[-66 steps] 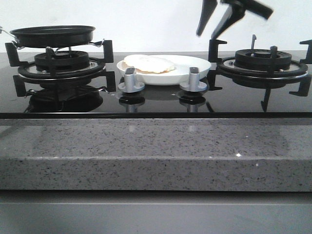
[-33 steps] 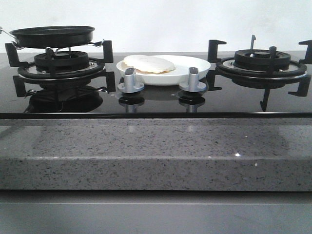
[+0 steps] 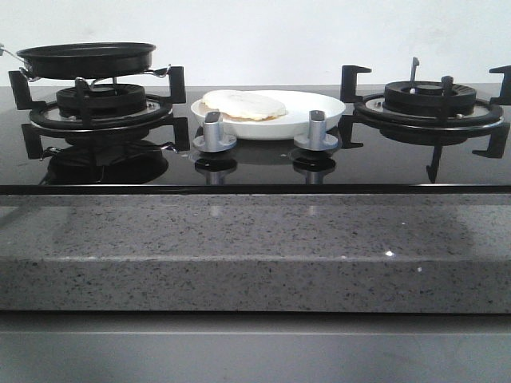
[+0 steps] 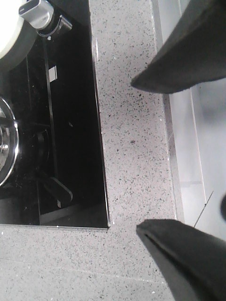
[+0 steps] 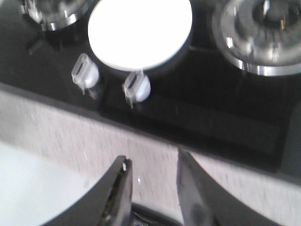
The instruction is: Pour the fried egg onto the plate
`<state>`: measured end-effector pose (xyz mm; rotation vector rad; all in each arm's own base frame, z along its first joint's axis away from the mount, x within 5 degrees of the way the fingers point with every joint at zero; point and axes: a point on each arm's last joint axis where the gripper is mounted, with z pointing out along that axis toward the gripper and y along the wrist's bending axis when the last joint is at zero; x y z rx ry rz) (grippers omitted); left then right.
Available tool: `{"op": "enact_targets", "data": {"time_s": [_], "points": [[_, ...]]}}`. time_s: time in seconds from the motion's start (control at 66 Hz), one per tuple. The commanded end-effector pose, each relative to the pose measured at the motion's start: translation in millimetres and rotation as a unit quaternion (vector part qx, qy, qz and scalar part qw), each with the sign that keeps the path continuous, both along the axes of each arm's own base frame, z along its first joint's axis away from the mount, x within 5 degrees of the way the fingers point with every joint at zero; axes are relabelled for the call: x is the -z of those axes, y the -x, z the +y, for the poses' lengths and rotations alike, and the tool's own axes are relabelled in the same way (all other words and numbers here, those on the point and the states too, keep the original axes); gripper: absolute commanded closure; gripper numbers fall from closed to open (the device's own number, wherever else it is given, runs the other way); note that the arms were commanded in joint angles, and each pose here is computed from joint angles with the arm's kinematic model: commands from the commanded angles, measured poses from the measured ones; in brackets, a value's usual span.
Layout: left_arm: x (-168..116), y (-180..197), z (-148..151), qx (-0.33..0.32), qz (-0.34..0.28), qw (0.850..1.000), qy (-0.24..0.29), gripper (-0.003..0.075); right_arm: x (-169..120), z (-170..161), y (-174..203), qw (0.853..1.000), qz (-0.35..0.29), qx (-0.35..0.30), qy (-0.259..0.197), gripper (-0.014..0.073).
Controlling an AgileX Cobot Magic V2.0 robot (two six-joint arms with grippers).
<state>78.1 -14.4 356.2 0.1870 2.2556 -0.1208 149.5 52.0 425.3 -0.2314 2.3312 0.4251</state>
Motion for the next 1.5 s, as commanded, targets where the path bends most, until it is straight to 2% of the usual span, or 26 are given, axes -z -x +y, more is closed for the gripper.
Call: {"op": "enact_targets", "data": {"time_s": [0.0, 0.227, 0.5, 0.666, 1.03, 1.136, 1.211, 1.317, 1.408, 1.484], "points": [[-12.0, -2.8, -0.8, -0.002, -0.042, 0.999, 0.011, 0.0174, 4.3, -5.9, 16.1, 0.999, -0.046, 0.007, 0.004, 0.0319], [-12.0, -2.8, -0.8, -0.002, -0.042, 0.999, 0.011, 0.0174, 51.7, -18.0, 69.7, 0.998, -0.060, 0.013, 0.006, 0.0319], [-12.0, -2.8, -0.8, -0.002, -0.042, 0.999, 0.011, 0.0174, 90.8, -27.5, 117.5, 0.996, -0.094, 0.012, -0.001, 0.0319], [-12.0, -2.8, -0.8, -0.002, -0.042, 0.999, 0.011, 0.0174, 100.3, -29.2, 125.5, 0.995, -0.102, 0.012, -0.003, 0.0319], [-12.0, -2.8, -0.8, -0.002, -0.042, 0.999, 0.011, 0.0174, 100.3, -29.2, 125.6, 0.995, -0.101, 0.012, -0.003, 0.0320], [-12.0, -2.8, -0.8, -0.002, -0.042, 0.999, 0.011, 0.0180, 100.3, -29.2, 125.6, 0.995, -0.101, 0.012, -0.003, 0.0390], [-12.0, -2.8, -0.8, -0.002, -0.042, 0.999, 0.011, 0.0220, 100.3, -29.2, 125.6, 0.995, -0.101, 0.012, -0.003, 0.0468], [-12.0, -2.8, -0.8, -0.002, -0.042, 0.999, 0.011, 0.0340, 100.3, -29.2, 125.6, 0.995, -0.101, 0.012, -0.003, 0.0583], [-12.0, -2.8, -0.8, -0.002, -0.042, 0.999, 0.011, 0.0455, 100.3, -29.2, 125.6, 0.995, -0.101, 0.012, -0.003, 0.0645], [-12.0, -2.8, -0.8, -0.002, -0.042, 0.999, 0.011, 0.0550, 100.3, -29.2, 125.6, 0.995, -0.101, 0.012, -0.003, 0.0664]]}}
